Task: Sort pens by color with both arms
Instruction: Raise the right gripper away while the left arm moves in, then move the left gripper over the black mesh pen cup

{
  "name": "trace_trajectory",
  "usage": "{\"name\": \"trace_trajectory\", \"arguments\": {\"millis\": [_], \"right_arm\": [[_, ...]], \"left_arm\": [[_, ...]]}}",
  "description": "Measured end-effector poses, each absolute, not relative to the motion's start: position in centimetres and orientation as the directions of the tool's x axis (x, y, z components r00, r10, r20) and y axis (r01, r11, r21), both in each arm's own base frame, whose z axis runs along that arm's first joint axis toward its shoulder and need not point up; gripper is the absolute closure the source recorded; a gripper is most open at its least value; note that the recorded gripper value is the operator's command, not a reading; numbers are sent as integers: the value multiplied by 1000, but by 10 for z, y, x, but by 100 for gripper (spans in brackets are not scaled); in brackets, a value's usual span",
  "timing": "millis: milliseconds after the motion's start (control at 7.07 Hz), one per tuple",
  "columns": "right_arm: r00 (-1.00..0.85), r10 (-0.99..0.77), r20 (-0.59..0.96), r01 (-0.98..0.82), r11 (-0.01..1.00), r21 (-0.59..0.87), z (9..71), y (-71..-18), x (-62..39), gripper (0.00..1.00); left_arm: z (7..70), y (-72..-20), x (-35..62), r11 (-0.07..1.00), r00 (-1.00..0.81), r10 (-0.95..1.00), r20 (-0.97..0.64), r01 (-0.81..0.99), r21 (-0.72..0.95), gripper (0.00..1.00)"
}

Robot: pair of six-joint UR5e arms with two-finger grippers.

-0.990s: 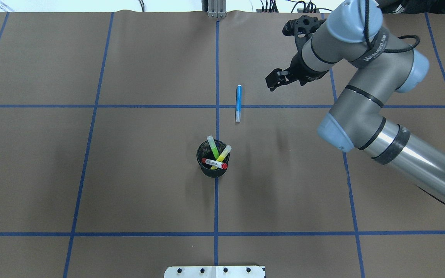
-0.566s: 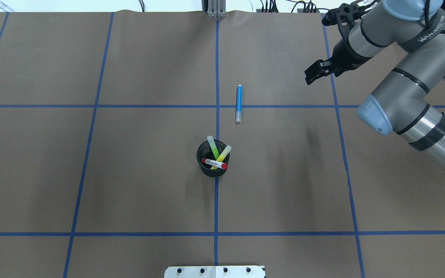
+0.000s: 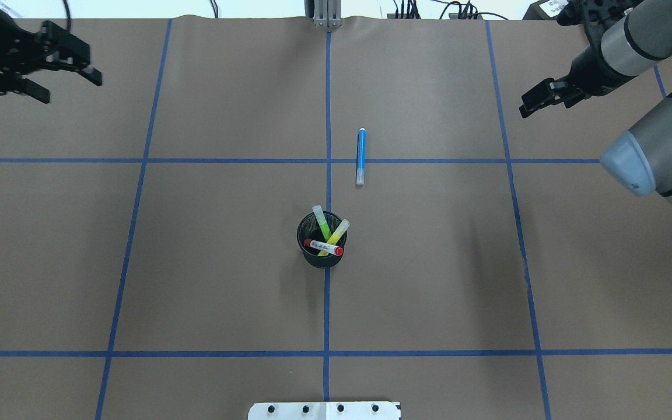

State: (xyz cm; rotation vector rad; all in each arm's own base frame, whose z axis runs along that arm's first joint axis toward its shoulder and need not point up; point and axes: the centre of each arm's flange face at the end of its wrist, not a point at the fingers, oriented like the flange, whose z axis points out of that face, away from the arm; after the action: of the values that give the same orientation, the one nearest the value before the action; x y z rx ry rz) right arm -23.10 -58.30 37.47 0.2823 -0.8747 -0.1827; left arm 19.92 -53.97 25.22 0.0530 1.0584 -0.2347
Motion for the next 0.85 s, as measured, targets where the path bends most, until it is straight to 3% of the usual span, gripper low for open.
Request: {"name": "trace_trajectory", "arguments": {"millis": [424, 848], "right_arm": [[638, -243, 730, 26, 955, 296, 388, -581, -216, 1], [639, -228, 734, 17, 959, 283, 394, -573, -210, 1]], "left_arm": [[182, -506, 300, 885, 376, -420, -826, 368, -283, 2], [153, -478, 352, 718, 308, -682, -663, 455, -527, 3]]}}
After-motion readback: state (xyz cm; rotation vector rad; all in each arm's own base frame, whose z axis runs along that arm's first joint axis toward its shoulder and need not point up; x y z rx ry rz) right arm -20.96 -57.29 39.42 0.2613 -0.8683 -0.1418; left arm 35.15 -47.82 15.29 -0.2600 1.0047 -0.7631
